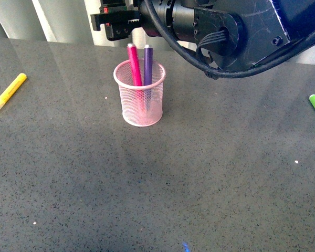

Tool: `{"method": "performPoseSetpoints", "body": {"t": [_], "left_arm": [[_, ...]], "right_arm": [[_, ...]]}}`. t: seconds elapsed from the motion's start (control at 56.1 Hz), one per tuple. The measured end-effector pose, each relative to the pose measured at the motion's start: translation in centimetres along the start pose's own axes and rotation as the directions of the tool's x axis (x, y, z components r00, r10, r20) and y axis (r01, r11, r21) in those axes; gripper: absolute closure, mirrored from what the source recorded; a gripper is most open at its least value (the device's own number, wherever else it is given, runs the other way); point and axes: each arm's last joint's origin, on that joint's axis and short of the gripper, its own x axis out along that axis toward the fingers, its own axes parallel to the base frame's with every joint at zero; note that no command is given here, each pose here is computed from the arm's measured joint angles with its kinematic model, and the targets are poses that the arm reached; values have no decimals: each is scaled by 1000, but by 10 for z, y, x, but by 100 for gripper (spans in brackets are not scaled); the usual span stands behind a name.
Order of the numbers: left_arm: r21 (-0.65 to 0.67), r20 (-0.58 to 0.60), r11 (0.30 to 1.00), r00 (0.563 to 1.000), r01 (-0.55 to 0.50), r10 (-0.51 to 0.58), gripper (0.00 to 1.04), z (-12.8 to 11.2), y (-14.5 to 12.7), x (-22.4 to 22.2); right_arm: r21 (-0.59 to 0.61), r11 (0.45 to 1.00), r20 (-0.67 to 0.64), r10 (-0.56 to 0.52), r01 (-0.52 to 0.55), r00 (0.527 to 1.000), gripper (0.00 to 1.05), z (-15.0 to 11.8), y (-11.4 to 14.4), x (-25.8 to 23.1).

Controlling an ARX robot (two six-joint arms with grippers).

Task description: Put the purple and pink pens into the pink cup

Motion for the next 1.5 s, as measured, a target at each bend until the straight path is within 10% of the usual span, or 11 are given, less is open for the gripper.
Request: {"method": "performPoseSetpoints", "body": {"t": [0.143,0.41,0.606,0.695,1.122,1.497], "left_arm": [[0,0,1000,1000,0,0,7,0,0,0],[0,0,1000,1000,0,0,7,0,0,0],[0,0,1000,1000,1,-1,7,0,0,0],[0,0,1000,1000,1,-1,7,0,0,0],[0,0,1000,1000,0,0,7,0,0,0],[0,0,1000,1000,0,0,7,0,0,0]], "right_arm": [[9,996,40,-85,85,996,5,16,-4,-18],[17,856,-88,-514,517,853,7,47,-36,-80],[12,837,-76,-544,547,836,7,50,-41,-88],[-8,742,95,-667,671,739,22,42,-40,-101],[-4,713,183,-688,701,702,102,5,-19,-242],[-5,711,181,-691,704,700,101,-21,5,-305]]}}
